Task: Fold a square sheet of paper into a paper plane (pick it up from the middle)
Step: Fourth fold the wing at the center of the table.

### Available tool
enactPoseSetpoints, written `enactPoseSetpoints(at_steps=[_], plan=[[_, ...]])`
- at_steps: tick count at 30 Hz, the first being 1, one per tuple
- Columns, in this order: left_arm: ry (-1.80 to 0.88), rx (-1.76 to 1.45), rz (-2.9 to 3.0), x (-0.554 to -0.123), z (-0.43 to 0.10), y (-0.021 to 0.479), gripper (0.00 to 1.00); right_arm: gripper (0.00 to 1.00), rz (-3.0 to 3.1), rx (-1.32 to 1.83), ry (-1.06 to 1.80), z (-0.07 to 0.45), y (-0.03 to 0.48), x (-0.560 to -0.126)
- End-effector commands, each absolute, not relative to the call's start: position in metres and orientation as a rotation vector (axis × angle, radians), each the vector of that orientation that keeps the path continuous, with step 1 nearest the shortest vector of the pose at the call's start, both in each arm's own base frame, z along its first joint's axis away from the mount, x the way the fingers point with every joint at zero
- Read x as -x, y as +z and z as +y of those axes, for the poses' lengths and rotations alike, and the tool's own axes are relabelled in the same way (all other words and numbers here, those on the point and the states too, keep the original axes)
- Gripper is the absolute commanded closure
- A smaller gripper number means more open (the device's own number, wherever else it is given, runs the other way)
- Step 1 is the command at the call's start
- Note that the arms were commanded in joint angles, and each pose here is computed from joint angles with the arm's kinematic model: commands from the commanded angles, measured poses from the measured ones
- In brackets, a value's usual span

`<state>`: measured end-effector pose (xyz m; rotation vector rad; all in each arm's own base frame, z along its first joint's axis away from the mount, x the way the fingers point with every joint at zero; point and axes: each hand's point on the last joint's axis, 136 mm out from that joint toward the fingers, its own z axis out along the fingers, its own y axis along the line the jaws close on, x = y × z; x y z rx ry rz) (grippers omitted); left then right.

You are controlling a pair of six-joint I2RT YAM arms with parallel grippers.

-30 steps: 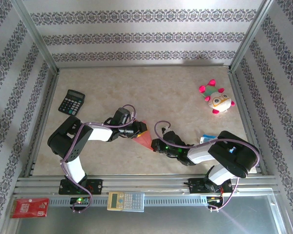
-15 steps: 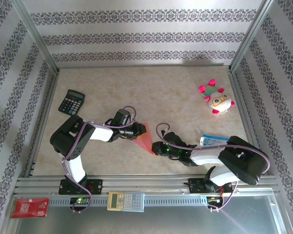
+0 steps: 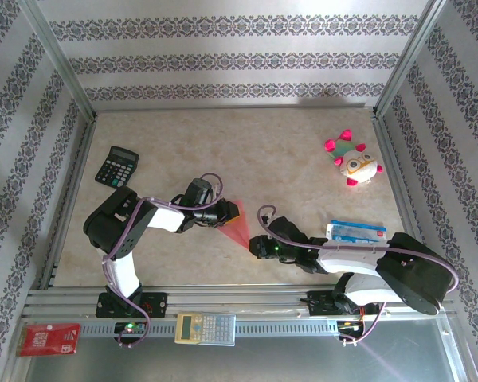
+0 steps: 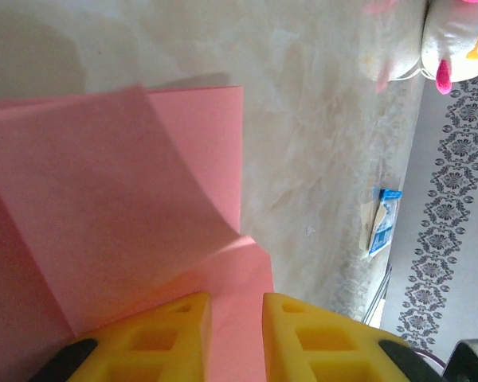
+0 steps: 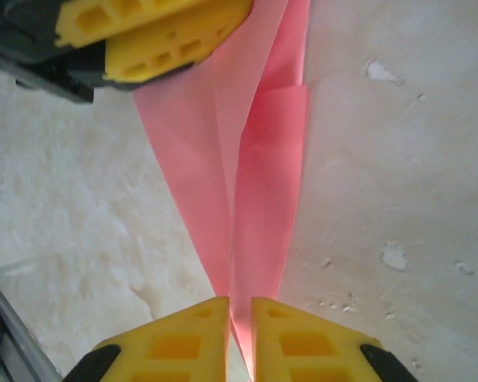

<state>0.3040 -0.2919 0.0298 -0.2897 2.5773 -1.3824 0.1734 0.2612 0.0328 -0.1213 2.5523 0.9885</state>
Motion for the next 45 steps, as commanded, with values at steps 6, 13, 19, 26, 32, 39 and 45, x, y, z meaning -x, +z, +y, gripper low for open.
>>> enactPoseSetpoints(at_steps=[6,13,19,26,32,39,45], plan=[[-1.297,0.328,2.64,-0.297,-0.277,0.002,0.75,0.85,2.499,0.213,0.903,0.266,0.053,-0.18],[-1.299,0.304,2.639,-0.296,-0.276,0.0,0.75,0.79,2.48,0.281,0.815,0.263,0.066,-0.183],[-1.306,0.306,2.642,-0.294,-0.274,-0.002,0.75,0.85,2.495,0.424,0.924,0.29,0.071,-0.174],[-1.304,0.309,2.647,-0.293,-0.273,-0.003,0.75,0.9,2.567,0.45,0.897,0.296,0.056,-0.174],[-1.303,0.313,2.649,-0.293,-0.272,-0.004,0.75,0.92,2.627,0.383,0.878,0.285,0.039,-0.178],[-1.306,0.312,2.646,-0.294,-0.271,-0.002,0.75,0.93,2.634,0.336,0.89,0.278,0.036,-0.182],[-1.307,0.31,2.645,-0.294,-0.272,-0.001,0.75,0.94,2.65,0.325,0.884,0.276,0.03,-0.182]])
